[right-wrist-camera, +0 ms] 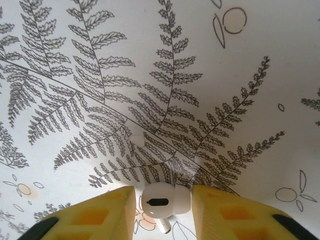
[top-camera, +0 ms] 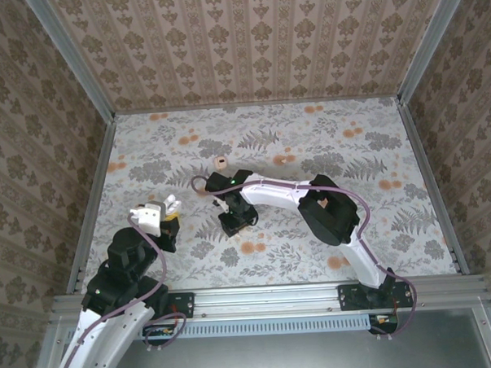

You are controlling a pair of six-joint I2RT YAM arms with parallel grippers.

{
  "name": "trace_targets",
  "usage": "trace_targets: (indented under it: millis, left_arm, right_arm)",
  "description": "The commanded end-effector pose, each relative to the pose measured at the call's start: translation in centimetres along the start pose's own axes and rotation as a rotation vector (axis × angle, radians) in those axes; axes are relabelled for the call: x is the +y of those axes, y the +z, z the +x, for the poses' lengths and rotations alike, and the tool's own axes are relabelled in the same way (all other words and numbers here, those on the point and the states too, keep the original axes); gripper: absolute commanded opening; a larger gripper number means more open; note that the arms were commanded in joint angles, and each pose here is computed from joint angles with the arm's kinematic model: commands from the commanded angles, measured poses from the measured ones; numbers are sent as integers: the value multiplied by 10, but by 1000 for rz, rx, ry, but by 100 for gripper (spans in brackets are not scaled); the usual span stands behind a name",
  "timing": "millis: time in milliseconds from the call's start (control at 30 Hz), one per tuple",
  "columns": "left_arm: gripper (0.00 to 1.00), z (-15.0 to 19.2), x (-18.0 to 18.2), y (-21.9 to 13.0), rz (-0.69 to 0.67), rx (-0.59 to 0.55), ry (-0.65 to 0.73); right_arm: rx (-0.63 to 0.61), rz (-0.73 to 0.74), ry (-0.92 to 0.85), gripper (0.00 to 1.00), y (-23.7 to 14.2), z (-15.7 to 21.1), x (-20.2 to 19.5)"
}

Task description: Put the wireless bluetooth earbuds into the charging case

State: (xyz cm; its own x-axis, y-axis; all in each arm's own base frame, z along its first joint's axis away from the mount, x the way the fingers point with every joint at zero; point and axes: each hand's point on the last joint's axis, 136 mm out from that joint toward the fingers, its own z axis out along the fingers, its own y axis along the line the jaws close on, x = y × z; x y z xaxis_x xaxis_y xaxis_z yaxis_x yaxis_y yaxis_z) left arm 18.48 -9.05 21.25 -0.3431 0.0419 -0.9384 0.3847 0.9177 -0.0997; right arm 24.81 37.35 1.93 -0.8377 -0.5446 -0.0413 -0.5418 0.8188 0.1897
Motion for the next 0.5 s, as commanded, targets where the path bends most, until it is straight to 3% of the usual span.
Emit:
trace_targets:
  millis: [0, 267, 467]
  left_arm:
    - [0, -3, -3, 4, 13, -14, -25]
    - [0, 1, -30, 16, 165, -20, 6]
    - [0, 2, -52, 23, 296, -44, 7]
  right_arm:
    - [46, 32, 9, 31, 7, 8, -3]
    - [-26, -22, 62, 26, 3, 2, -2]
    - [-164, -80, 169, 24, -20, -6, -14]
